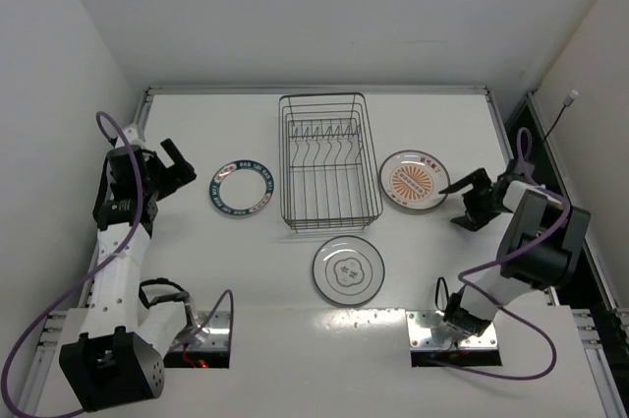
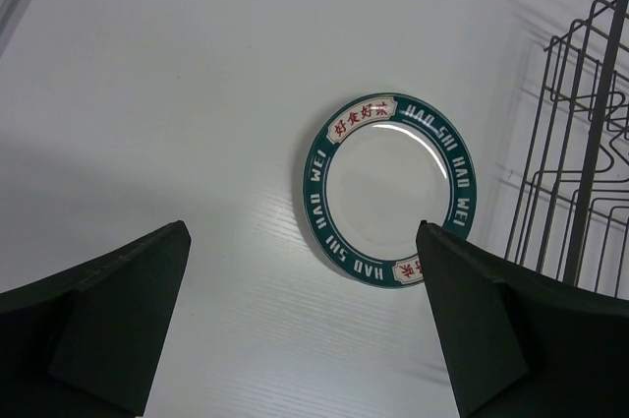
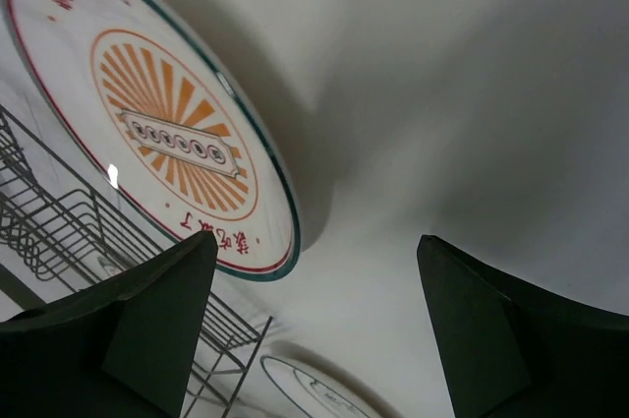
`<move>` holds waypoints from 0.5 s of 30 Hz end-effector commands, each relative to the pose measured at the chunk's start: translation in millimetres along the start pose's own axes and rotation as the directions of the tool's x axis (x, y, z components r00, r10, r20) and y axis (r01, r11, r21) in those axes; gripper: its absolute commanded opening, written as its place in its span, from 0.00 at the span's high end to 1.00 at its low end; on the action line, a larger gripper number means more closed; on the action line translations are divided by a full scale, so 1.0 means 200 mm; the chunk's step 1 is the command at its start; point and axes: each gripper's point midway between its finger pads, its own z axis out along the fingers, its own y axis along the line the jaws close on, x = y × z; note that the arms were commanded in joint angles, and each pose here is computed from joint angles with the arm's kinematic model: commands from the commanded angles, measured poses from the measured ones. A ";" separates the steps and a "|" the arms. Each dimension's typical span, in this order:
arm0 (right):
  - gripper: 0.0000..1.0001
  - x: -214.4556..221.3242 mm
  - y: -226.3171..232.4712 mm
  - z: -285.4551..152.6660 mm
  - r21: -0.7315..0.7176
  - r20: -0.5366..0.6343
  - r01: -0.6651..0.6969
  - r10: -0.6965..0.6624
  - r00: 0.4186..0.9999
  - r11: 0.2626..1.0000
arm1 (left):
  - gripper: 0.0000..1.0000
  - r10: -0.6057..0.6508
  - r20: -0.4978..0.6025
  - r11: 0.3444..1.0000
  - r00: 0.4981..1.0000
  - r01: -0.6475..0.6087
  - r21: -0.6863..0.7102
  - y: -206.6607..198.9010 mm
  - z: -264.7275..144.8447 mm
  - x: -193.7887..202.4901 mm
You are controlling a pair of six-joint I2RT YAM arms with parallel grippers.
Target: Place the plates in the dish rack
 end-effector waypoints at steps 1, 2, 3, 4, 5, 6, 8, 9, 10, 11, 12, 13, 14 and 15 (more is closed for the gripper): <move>0.20 0.00 0.08 0.07 -0.100 -0.040 -0.014 0.011 0.999 0.995 | 0.00 0.016 0.011 1.000 1.000 -0.017 0.020 -0.02 -0.01 -0.01; 0.20 0.01 0.09 0.09 -0.094 -0.056 -0.018 0.013 0.998 0.995 | 0.00 0.016 0.014 1.000 1.000 -0.017 0.012 -0.02 -0.01 -0.02; 0.21 0.03 0.08 0.13 -0.080 -0.083 -0.020 0.013 0.996 0.997 | 0.00 0.016 0.014 1.000 1.000 -0.017 0.012 -0.02 -0.01 -0.02; 0.21 0.02 0.08 0.14 -0.077 -0.087 -0.022 0.015 0.996 0.997 | 0.00 0.016 0.014 1.000 1.000 -0.017 0.012 -0.02 -0.01 -0.02; 0.25 0.05 0.09 0.16 -0.087 -0.110 -0.014 0.005 0.994 0.996 | 0.00 0.016 0.014 1.000 1.000 -0.017 0.012 -0.02 -0.01 -0.02; 0.31 0.04 0.11 0.19 -0.075 -0.114 -0.005 -0.003 0.993 0.997 | 0.00 0.016 0.014 1.000 1.000 -0.017 0.012 -0.02 -0.01 -0.02; 0.43 0.05 0.14 0.20 -0.074 -0.130 0.022 -0.031 0.991 0.997 | 0.00 0.016 0.006 1.000 1.000 -0.016 0.009 -0.01 0.00 -0.01; 0.50 0.05 0.15 0.22 -0.078 -0.157 0.010 -0.023 0.987 0.997 | 0.00 0.016 -0.003 1.000 1.000 -0.016 0.005 -0.01 -0.01 0.00; 0.54 0.07 0.14 0.23 -0.081 -0.177 0.001 -0.016 0.984 0.997 | 0.00 0.016 0.000 1.000 1.000 -0.016 -0.003 0.00 0.00 0.00; 0.54 0.06 0.16 0.24 -0.089 -0.187 -0.013 -0.004 0.982 0.996 | 0.00 0.016 0.000 1.000 1.000 -0.016 -0.003 0.00 0.00 0.00; 0.60 0.06 0.18 0.24 -0.107 -0.202 -0.016 -0.006 0.979 0.994 | 0.00 0.016 0.000 1.000 1.000 -0.016 -0.003 0.00 0.00 0.00; 0.64 0.07 0.17 0.26 -0.112 -0.214 -0.033 0.009 0.977 0.993 | 0.00 0.016 0.000 1.000 1.000 -0.016 -0.003 0.00 0.00 0.00; 0.69 0.07 0.18 0.27 -0.125 -0.223 -0.035 0.007 0.975 0.992 | 0.00 0.016 0.000 1.000 1.000 -0.016 -0.003 0.00 0.00 0.00; 0.89 0.09 0.19 0.28 -0.136 -0.251 -0.055 0.020 0.968 0.989 | 0.00 0.016 0.000 1.000 1.000 -0.016 -0.003 0.00 0.00 0.00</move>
